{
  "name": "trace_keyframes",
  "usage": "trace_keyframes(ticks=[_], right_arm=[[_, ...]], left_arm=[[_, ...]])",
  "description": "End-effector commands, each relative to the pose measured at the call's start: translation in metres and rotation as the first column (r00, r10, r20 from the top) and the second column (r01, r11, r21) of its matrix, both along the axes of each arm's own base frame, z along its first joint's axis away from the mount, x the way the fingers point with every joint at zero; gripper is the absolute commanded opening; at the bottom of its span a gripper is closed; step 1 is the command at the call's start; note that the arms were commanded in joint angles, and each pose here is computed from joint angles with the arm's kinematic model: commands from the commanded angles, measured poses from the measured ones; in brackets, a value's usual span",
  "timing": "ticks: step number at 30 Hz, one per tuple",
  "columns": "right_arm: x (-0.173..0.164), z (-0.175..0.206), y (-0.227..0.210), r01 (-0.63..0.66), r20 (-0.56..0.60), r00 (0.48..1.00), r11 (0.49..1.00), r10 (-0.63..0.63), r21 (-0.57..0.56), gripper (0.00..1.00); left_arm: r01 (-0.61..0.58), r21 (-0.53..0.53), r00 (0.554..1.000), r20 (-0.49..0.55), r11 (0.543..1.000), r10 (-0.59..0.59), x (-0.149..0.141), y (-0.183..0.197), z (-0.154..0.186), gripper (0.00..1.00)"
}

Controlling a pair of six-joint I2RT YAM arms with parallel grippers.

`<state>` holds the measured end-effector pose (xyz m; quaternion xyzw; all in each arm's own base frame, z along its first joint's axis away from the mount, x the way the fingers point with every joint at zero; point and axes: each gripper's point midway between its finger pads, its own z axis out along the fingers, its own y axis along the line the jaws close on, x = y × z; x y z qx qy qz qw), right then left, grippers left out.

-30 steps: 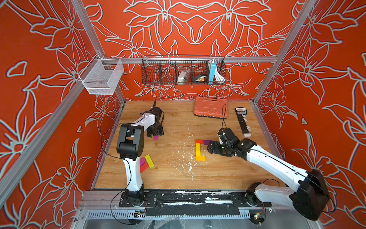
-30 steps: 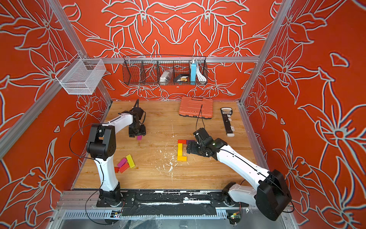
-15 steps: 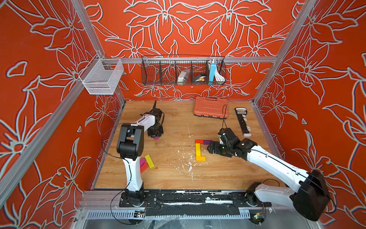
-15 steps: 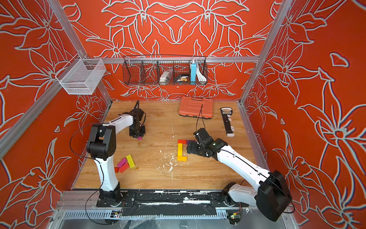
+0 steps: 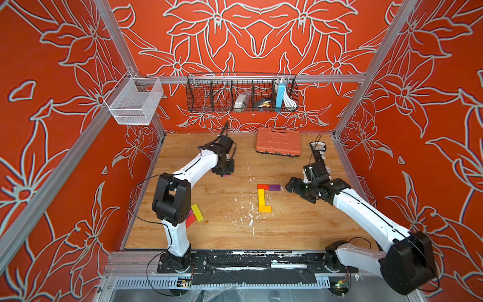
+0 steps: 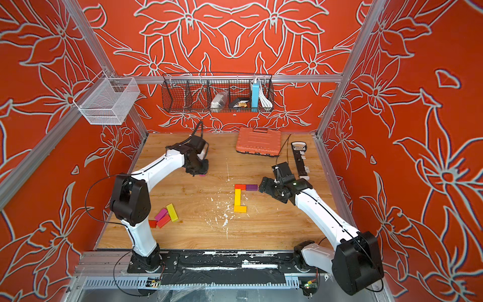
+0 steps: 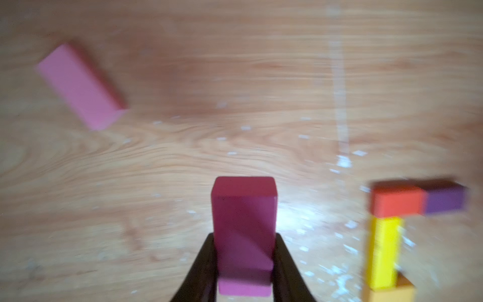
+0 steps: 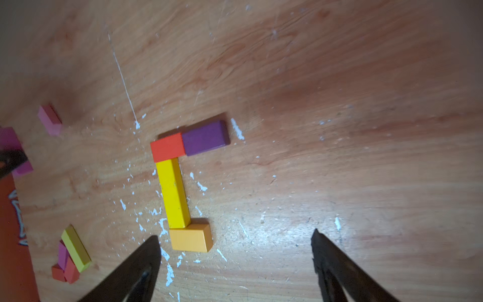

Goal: Assemble the letter c with building blocks
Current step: Place the building block at the center of the board.

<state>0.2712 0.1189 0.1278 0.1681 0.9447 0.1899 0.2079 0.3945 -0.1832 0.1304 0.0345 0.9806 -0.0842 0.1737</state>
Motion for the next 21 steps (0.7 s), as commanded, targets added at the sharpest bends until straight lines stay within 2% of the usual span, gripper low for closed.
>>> trace_keyframes(ticks=[1,6,11,16,21], right_arm=[[-0.013,-0.003,-0.023,0.082,-0.042,0.996,0.996,-0.081,0.035,0.92],[-0.029,-0.010,-0.052,0.205,-0.064,0.977,0.978,-0.202,0.049,0.92],[-0.043,-0.019,-0.067,0.270,-0.089,0.960,0.961,-0.265,0.052,0.92],[-0.053,-0.025,-0.073,0.281,-0.106,0.955,0.959,-0.277,0.028,0.92],[-0.059,-0.029,-0.077,0.283,-0.115,0.953,0.959,-0.280,0.008,0.92]], left_arm=[[0.168,-0.008,0.986,0.007,0.986,-0.168,-0.024,-0.054,0.013,0.29],[0.364,0.008,0.931,0.016,0.931,-0.364,-0.056,-0.136,0.018,0.30],[0.480,0.018,0.877,-0.016,0.877,-0.480,-0.090,-0.195,0.002,0.31],[0.523,0.012,0.850,-0.080,0.853,-0.520,-0.114,-0.225,-0.027,0.31],[0.533,0.000,0.838,-0.137,0.846,-0.528,-0.128,-0.237,-0.051,0.31]])
